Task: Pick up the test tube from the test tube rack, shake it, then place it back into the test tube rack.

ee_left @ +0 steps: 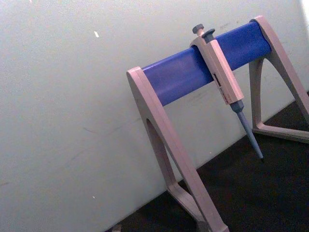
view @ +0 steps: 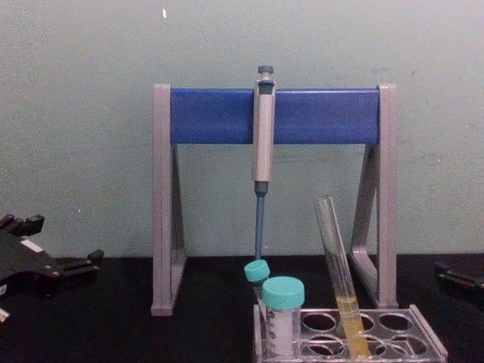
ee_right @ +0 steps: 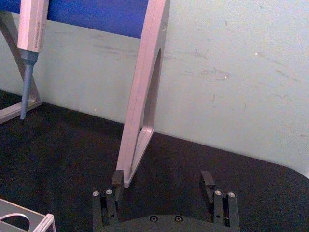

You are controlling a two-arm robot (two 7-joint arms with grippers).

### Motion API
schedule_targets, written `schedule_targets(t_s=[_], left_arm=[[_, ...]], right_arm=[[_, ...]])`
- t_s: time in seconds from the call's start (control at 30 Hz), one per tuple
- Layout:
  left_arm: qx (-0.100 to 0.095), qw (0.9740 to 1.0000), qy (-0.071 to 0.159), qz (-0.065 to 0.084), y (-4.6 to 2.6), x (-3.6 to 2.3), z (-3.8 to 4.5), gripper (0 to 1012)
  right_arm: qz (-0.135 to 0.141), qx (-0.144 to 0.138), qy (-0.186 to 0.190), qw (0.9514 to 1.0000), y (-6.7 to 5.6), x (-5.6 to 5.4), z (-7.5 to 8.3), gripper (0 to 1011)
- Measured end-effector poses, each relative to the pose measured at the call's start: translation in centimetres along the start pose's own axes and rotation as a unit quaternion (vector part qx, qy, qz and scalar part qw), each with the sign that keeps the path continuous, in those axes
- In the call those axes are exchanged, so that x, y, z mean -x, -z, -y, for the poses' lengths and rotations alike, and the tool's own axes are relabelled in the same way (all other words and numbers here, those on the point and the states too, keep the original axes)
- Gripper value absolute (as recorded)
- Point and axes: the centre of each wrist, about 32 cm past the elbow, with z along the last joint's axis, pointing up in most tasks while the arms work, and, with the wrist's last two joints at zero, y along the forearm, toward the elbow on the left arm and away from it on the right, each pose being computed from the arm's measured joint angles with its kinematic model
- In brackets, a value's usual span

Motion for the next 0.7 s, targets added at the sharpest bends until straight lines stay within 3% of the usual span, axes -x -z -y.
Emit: schedule_targets(t_s=[0.7], left_arm=[[0.000, 1.0000, 0.000, 0.000, 0.00, 0.00, 0.00, 1001]], right_arm=[[0.000, 0.000, 0.000, 1.0000, 0.00, 0.00, 0.00, 1000]])
